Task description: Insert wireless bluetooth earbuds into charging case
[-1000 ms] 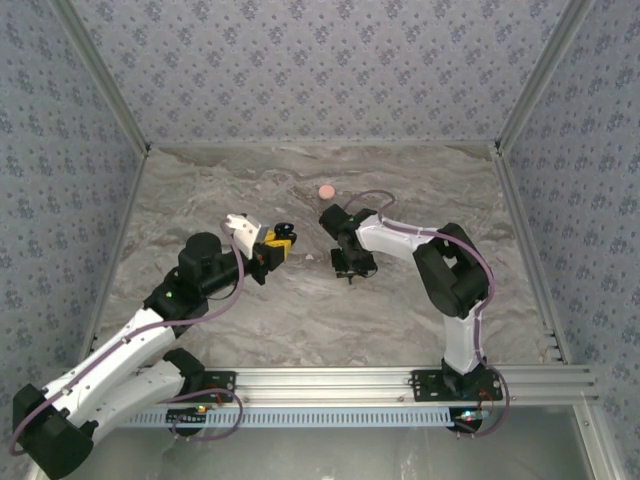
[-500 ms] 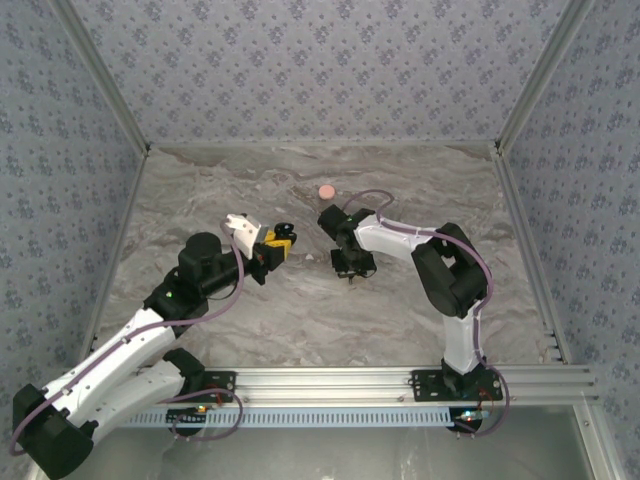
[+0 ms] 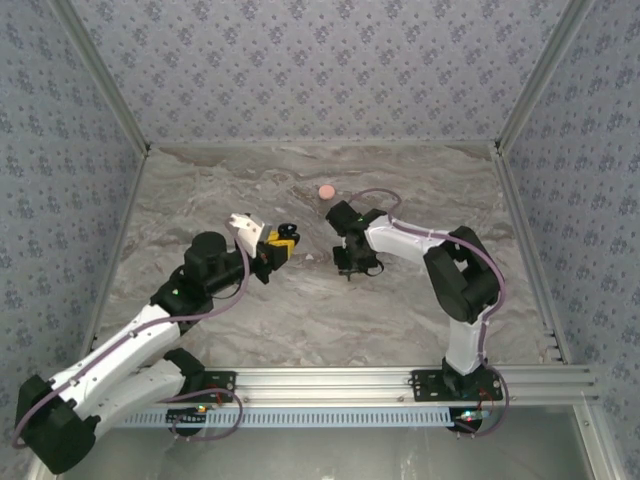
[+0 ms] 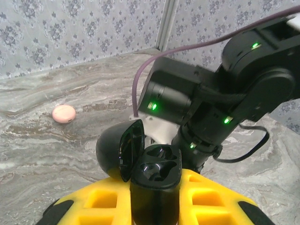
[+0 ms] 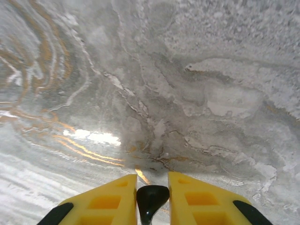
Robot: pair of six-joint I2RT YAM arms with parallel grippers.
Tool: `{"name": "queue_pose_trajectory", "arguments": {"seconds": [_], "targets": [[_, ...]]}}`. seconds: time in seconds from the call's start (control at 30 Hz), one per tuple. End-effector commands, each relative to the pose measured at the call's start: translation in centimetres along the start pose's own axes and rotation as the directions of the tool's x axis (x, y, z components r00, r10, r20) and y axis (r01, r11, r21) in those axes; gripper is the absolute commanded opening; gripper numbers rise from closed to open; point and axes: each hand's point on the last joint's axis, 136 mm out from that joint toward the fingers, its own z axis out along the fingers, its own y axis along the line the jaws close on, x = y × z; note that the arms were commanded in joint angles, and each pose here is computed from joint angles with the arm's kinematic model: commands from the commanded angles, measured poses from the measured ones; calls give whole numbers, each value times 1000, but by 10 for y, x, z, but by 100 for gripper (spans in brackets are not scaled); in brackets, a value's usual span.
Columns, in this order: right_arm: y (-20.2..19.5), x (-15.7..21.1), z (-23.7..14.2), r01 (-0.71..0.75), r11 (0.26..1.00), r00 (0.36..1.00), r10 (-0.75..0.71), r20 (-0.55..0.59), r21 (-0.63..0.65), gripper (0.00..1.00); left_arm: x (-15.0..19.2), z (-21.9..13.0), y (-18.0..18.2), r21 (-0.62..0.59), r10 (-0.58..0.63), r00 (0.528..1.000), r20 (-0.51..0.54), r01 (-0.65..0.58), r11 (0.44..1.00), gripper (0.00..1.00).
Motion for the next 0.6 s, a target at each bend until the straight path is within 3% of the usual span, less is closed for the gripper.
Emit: {"name": "queue_pose_trajectory", "arguments": {"seconds": [0.0,0.57], "targets": [[10,-10,-21,48,994,997,-41,69,-99,21,-3,6,-4,38,-33,999,29,31,999,15],[20,-40,-116,150,909,950,-25,310,-388,21,27,30,-3,99,-93,995,34,89,991,16]]}}
